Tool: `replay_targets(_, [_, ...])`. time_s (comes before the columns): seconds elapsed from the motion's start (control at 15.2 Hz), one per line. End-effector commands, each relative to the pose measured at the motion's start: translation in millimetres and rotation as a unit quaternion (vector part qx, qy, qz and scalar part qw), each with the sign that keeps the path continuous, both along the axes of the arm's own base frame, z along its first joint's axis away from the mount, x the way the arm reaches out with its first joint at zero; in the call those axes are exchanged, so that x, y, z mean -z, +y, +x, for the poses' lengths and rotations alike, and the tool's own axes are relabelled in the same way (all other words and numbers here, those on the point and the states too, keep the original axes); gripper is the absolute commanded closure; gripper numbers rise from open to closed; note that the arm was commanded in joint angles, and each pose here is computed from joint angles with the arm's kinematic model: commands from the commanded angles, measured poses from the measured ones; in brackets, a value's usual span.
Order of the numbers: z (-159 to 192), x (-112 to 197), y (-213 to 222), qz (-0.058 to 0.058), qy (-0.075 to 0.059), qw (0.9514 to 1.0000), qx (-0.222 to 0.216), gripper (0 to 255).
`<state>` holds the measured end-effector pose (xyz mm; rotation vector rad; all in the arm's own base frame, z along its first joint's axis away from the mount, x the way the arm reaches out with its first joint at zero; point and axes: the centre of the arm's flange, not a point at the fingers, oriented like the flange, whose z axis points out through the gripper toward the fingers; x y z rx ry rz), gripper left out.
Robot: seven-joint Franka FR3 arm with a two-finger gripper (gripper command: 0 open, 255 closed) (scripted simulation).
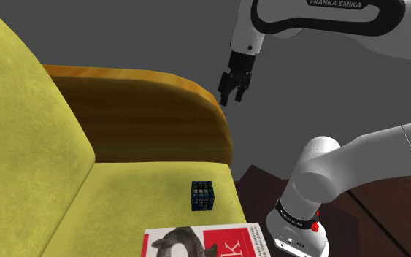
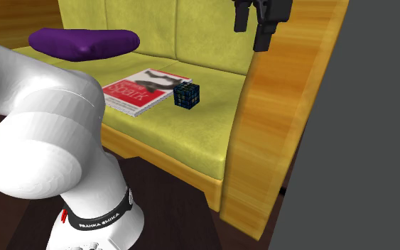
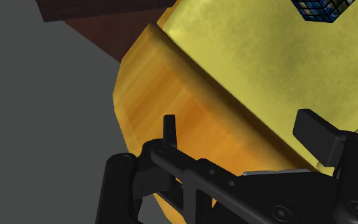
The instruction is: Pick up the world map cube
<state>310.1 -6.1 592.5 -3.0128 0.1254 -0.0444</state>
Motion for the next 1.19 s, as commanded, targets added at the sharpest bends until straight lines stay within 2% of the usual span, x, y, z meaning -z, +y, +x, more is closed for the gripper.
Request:
replay_targets(0.0, [0, 0, 0, 0.0, 0.0, 1.0, 0.0, 0])
replay_targets(0.53, [-27, 55, 92, -0.021, 0.003, 0.9988, 0.044, 0])
replay_targets(1.12, [-48, 122, 196, -0.044, 0.007, 0.9946, 0.093, 0])
